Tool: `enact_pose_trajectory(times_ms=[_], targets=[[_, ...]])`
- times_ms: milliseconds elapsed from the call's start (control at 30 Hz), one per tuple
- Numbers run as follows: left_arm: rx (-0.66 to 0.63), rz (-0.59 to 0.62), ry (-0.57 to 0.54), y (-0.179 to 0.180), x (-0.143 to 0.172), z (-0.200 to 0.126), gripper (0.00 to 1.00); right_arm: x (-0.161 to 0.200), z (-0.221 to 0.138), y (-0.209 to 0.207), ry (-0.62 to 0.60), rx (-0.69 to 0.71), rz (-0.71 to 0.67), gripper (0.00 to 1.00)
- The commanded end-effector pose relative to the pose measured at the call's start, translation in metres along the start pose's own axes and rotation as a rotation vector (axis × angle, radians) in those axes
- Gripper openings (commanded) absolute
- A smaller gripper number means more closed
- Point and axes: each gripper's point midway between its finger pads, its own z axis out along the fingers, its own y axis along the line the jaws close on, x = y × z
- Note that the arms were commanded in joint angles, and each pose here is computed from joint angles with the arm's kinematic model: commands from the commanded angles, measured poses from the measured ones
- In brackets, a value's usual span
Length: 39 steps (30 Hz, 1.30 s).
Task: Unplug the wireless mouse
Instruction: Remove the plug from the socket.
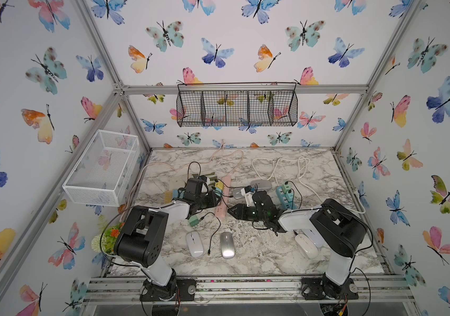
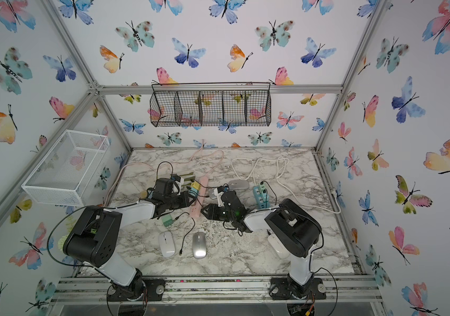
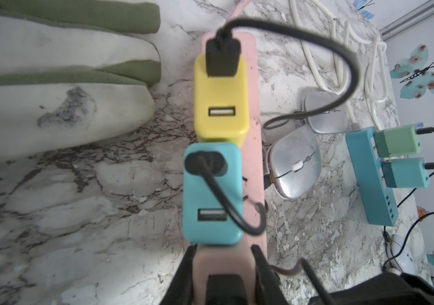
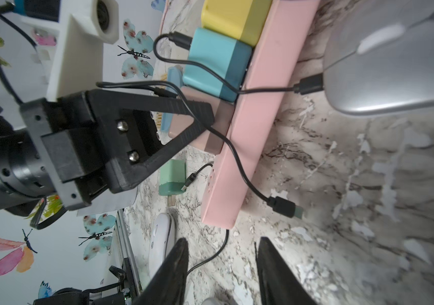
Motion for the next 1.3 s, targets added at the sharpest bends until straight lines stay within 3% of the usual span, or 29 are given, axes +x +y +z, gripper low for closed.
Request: enact_pose_trajectory(times_ms=[0, 500, 800, 967, 1133, 1267], targets=[[0.050, 0.009, -0.013, -0.011, -0.006, -0.004, 0.00, 0.000, 0.013, 0.012, -0.016, -0.035, 0.032, 0.46], [0.043, -0.003, -0.005, -0.007, 0.001, -0.005, 0.00, -0.004, 0.041, -0.008, -0.049, 0.018, 0.137, 0.50], [0.042, -0.005, 0.005, -0.006, 0.005, -0.004, 0.00, -0.008, 0.056, -0.023, -0.062, 0.080, 0.181, 0.45], [0.045, 0.010, -0.012, -0.009, 0.001, -0.008, 0.00, -0.004, 0.056, -0.035, -0.064, 0.114, 0.219, 0.37], [0.001, 0.115, -0.132, -0.028, -0.018, -0.031, 0.00, 0.000, 0.050, -0.046, -0.083, 0.141, 0.258, 0.22], [0.033, 0.103, -0.181, -0.034, -0.025, -0.042, 0.00, 0.000, 0.049, -0.052, -0.088, 0.152, 0.280, 0.13]])
